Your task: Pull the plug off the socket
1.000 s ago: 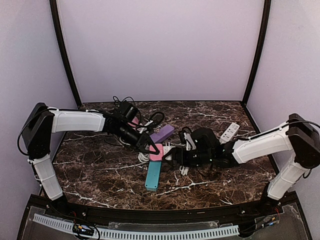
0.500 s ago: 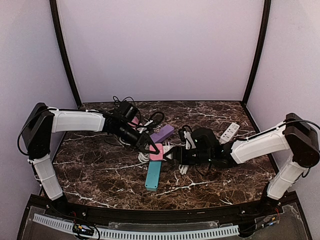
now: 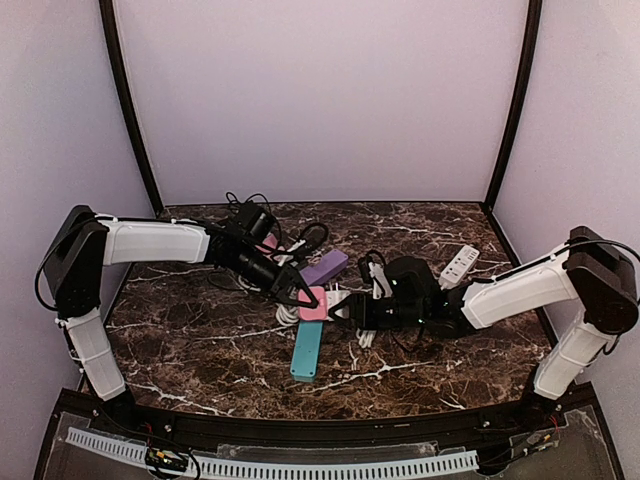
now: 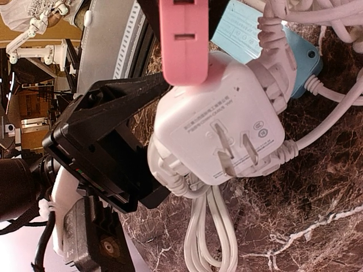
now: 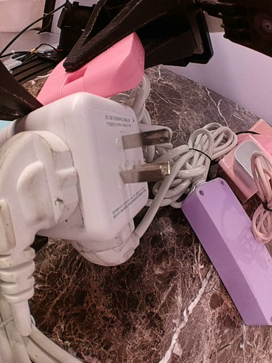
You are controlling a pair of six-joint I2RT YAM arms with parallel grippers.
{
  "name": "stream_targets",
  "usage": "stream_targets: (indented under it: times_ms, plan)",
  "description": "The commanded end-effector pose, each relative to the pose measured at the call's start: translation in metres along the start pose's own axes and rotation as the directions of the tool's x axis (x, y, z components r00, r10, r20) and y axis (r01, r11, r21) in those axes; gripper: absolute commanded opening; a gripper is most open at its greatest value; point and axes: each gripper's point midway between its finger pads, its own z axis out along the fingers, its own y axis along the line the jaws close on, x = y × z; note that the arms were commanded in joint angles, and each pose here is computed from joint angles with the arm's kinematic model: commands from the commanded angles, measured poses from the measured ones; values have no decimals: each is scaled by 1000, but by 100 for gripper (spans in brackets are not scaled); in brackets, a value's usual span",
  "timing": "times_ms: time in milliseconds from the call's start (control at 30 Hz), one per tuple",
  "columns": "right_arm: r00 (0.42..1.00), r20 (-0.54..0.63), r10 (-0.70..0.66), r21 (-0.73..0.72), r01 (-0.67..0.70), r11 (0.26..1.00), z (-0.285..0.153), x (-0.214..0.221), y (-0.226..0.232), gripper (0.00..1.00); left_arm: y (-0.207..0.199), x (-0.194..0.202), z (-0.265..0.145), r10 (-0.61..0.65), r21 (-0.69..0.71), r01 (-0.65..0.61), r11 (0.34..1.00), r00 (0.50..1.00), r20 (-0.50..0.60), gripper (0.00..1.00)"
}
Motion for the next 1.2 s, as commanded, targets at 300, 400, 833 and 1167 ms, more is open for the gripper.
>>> stream_targets:
  times_ms: [300,400,833,1167]
  plan:
    - [997,56,-58,-36,60,998,1,-11,5,16,-10,-12,-15,44,11,-44,999,999,8,1]
    - [996,60,-59,-20,61,998,1,-12,2,0,-6,-13,-17,26,4,-26,1000,1000,13,1]
    - [989,75,-125,103,117,988,3,-18,-4,0,-4,-13,-15,-7,22,7,1000,1000,10,1]
    - [995,54,-83,205,70,976,7,-18,-19,0,-9,-12,-16,4,48,-4,999,1000,9,1]
